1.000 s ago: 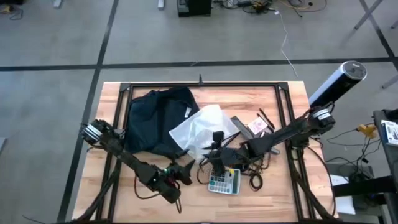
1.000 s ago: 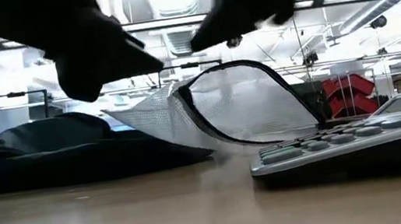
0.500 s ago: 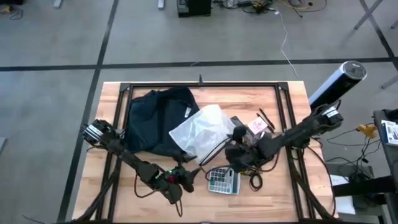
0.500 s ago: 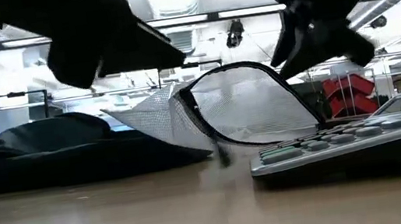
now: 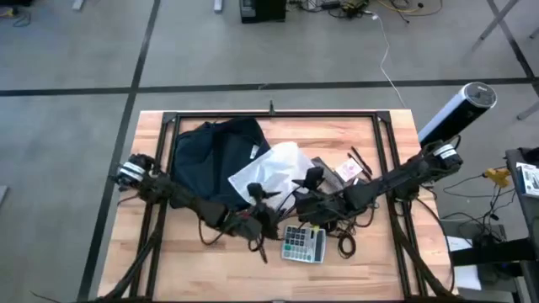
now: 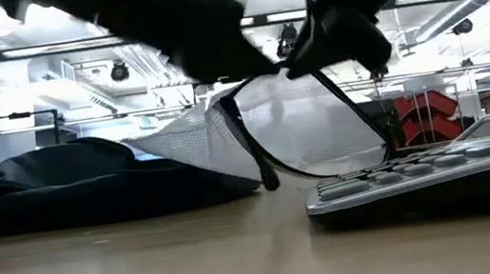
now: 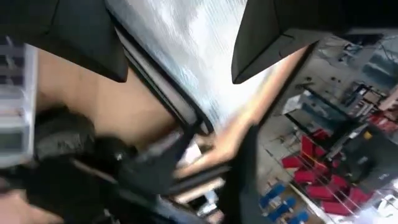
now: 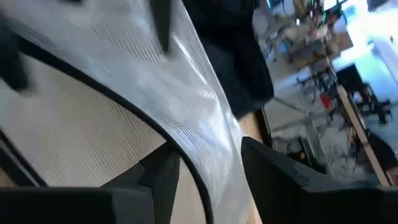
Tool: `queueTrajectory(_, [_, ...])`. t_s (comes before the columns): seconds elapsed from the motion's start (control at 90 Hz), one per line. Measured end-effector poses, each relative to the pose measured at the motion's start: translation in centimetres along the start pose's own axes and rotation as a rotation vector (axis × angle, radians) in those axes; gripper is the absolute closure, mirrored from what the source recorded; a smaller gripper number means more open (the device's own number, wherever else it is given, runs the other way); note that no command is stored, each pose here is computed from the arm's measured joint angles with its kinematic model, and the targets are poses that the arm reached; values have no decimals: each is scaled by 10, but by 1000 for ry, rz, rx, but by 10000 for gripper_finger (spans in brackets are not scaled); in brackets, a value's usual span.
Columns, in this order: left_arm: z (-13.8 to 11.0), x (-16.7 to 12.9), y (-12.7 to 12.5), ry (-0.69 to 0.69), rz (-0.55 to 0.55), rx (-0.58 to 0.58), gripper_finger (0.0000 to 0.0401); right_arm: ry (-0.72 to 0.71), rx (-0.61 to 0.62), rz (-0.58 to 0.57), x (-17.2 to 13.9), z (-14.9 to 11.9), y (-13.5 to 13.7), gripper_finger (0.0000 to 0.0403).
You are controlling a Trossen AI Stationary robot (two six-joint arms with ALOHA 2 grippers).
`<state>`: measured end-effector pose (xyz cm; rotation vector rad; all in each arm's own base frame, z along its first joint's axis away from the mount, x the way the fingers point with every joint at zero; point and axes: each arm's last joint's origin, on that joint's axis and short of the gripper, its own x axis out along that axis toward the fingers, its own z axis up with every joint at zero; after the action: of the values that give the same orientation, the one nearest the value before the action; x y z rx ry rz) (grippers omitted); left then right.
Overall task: Unpack backpack
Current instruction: Put the white calculator into the white zipper pouch
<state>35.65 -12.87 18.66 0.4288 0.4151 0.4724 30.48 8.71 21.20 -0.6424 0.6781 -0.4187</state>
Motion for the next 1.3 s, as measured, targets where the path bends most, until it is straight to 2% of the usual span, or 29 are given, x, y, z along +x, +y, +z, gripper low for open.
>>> queueTrajectory(0.1, [10,8,9,5,43,1,125,-3,7,4,0,1,0,261])
queueTrajectory(0.256, [10,15,16,68,81,8,125,-16,14,17,-5,2,4,274])
queueTrajectory(0.522, [22,14,15,48,3,-86,125,-20,34,13,-7,3,5,293])
queueTrajectory(0.611, [22,19,9,42,-60,-109,125,-27,47,10,-7,4,4,297])
queueTrajectory(0.667, [18,24,2,55,-60,-94,125,-27,40,8,-6,4,4,298])
queueTrajectory(0.778, [17,32,-6,96,8,-47,125,-8,14,15,-11,2,3,295])
queueTrajectory(0.956, [21,46,-16,180,161,46,125,19,69,18,-28,-3,-5,282])
queueTrajectory(1.078, [27,52,-20,230,187,77,125,46,121,33,-41,-9,-9,275])
queueTrajectory(1.211, [31,55,-21,259,187,91,125,88,179,97,-56,-16,-8,271])
queueTrajectory(1.3, [30,59,-17,277,170,40,127,133,179,256,-65,-21,0,268])
